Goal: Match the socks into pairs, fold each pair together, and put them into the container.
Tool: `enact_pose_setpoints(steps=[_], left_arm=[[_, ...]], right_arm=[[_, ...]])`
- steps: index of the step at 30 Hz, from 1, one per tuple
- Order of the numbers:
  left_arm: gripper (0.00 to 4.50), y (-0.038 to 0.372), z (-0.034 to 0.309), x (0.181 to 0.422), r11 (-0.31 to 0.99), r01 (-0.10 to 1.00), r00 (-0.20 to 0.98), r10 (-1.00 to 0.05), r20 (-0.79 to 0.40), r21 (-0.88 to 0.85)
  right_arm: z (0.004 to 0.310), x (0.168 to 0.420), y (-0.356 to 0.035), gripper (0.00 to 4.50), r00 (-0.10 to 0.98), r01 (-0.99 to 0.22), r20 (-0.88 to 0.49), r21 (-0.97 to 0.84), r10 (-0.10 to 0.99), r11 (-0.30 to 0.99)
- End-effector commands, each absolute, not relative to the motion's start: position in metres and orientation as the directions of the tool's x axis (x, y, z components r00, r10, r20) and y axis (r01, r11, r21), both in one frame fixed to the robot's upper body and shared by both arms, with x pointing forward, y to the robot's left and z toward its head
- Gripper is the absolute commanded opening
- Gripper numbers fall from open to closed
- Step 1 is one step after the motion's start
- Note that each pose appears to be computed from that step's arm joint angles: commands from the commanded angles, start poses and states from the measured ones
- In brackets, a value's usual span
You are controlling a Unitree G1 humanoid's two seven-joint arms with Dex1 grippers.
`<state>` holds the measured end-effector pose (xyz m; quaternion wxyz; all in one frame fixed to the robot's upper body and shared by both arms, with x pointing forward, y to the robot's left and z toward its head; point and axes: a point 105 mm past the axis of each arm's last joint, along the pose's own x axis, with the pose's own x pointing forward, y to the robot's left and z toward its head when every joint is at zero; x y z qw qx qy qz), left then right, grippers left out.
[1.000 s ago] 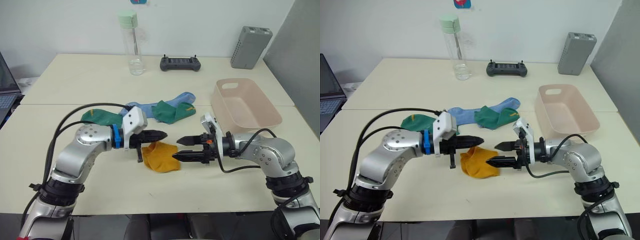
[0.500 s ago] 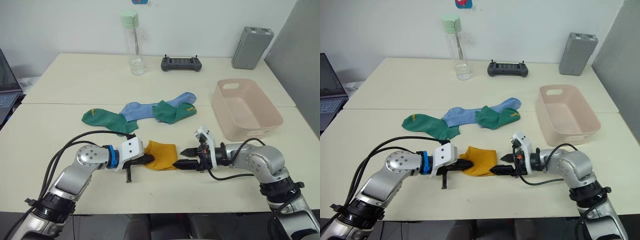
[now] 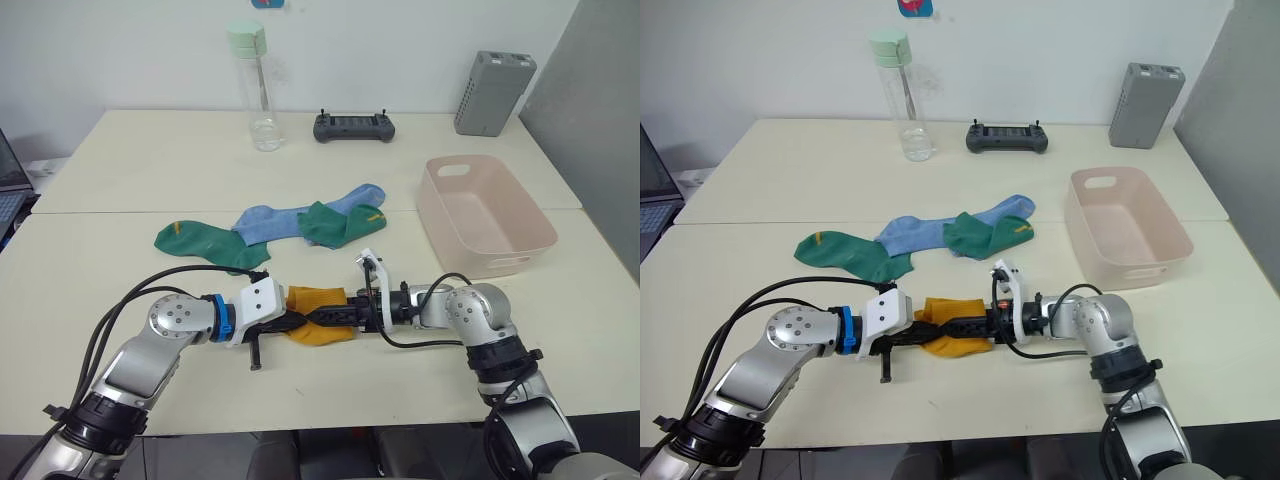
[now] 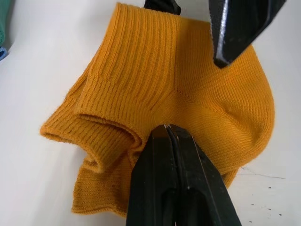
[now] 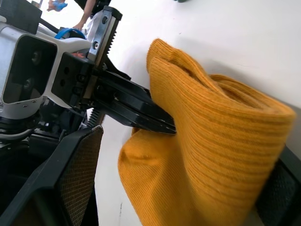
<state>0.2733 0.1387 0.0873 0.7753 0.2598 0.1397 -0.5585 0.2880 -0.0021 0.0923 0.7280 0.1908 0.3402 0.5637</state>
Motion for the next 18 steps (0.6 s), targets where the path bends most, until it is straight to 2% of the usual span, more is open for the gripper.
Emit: enact_pose_setpoints(steps=[1, 4, 10, 12, 13, 15, 18], left_arm=[[0.0, 0.138, 0.087, 0.271, 0.239, 0.94, 0.334, -0.793, -0.51, 0.244], [0.0, 0.139, 0.087, 0.271, 0.241, 0.94, 0.335, -0.792, -0.51, 0.243], [0.0, 0.137, 0.091, 0.273, 0.255, 0.937, 0.343, -0.804, -0.486, 0.239], [0.0, 0.133, 0.103, 0.273, 0.275, 0.942, 0.333, -0.837, -0.435, 0.191], [0.18, 0.13, 0.119, 0.275, 0.306, 0.941, 0.337, -0.867, -0.366, 0.142], [0.56, 0.124, 0.145, 0.273, 0.312, 0.949, 0.315, -0.91, -0.269, 0.053], [1.46, 0.119, 0.171, 0.277, 0.313, 0.949, 0.312, -0.93, -0.193, 0.028]], right_arm=[[0.089, 0.286, 0.003, 4.1, 0.112, -0.739, -0.303, 0.611, 0.946, 0.283], [0.087, 0.288, 0.001, 3.23, 0.124, -0.747, -0.307, 0.597, 0.944, 0.292], [0.089, 0.294, -0.006, 1.03, 0.151, -0.757, -0.306, 0.575, 0.94, 0.309], [0.093, 0.294, -0.011, 0.35, 0.157, -0.767, -0.298, 0.564, 0.941, 0.307], [0.101, 0.295, -0.017, 0.07, 0.166, -0.781, -0.286, 0.546, 0.944, 0.303], [0.123, 0.299, -0.03, 0.0, 0.192, -0.808, -0.251, 0.508, 0.949, 0.298], [0.151, 0.304, -0.046, 0.0, 0.235, -0.839, -0.216, 0.448, 0.948, 0.31]])
